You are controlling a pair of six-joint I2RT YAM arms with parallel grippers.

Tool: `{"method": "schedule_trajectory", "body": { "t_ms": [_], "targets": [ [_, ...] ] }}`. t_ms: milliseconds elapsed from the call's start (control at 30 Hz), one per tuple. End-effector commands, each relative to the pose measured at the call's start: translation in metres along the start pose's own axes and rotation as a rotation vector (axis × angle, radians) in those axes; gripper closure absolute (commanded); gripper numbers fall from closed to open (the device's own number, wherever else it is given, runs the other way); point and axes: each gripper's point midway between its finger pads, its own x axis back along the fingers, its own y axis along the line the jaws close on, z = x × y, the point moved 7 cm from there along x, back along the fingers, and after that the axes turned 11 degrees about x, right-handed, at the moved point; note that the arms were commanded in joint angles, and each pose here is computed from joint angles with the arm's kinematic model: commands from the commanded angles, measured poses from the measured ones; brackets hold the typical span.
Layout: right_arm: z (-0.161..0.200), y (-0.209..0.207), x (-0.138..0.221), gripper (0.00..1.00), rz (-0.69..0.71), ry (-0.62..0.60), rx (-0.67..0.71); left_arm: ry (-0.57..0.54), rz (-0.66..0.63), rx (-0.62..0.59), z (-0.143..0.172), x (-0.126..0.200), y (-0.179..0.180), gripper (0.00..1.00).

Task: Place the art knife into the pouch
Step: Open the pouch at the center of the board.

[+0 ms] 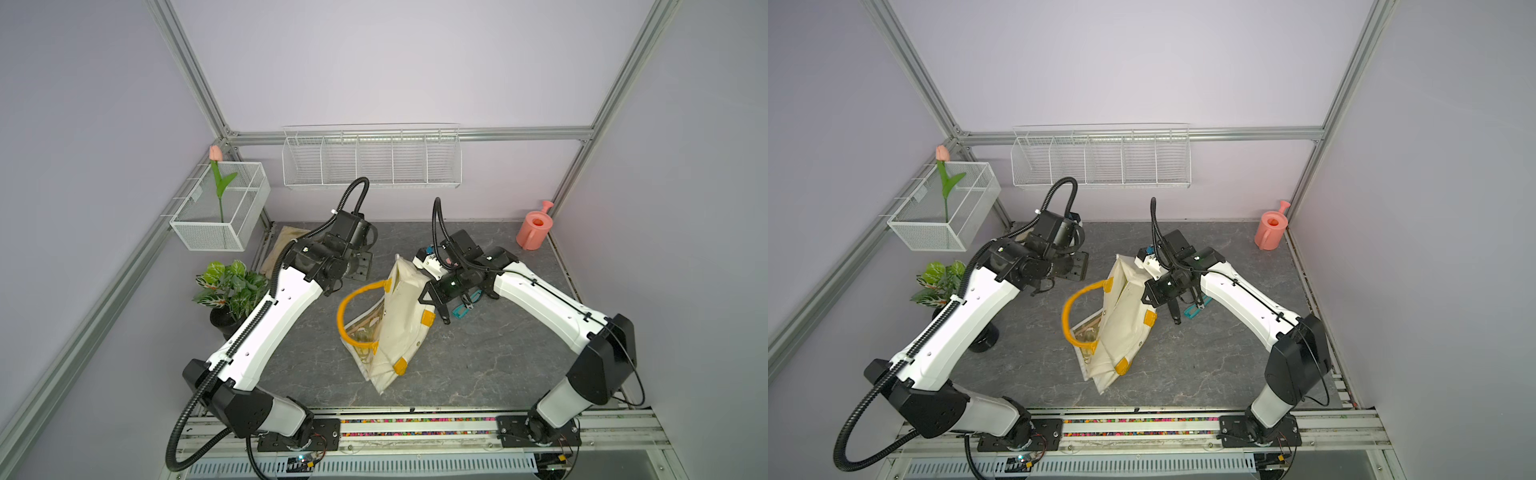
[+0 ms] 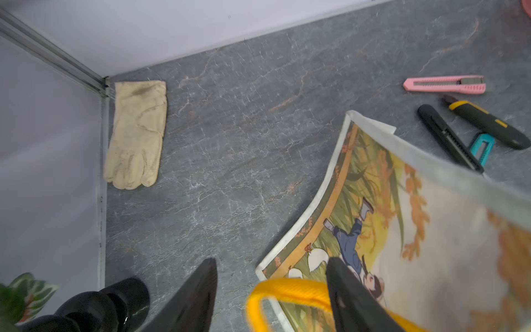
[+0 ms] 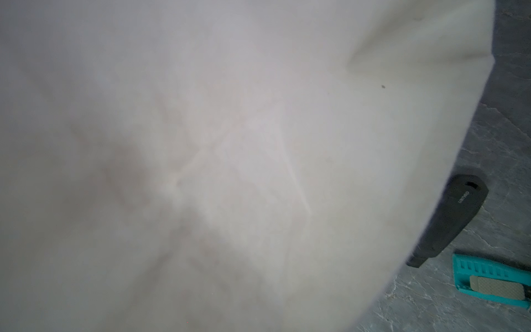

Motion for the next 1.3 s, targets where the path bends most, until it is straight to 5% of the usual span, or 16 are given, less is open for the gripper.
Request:
{"method": "schedule_trajectory", "body": {
  "t_ms": [0,667,1000,1267],
  "targets": [
    [-0.007,0.002,-0.001,0.93,-0.035,0.003,0.027,-0.003,0.086,0.009,0.000,-0.008,-0.011,0.35],
    [-0.042,-0.070,-0.035,0.93,0.059,0.004,-0.243,-0.020,0.386,-0.044,0.090,0.051,-0.062,0.27],
    [-0.046,-0.064,-0.025,0.93,0.046,-0.037,-0.238,0.071,0.350,-0.044,0.121,-0.010,-0.095,0.25],
    [-0.036,-0.058,-0.020,0.93,0.033,-0.057,-0.236,0.162,0.195,-0.062,0.145,-0.065,-0.104,0.23]
  ]
}}
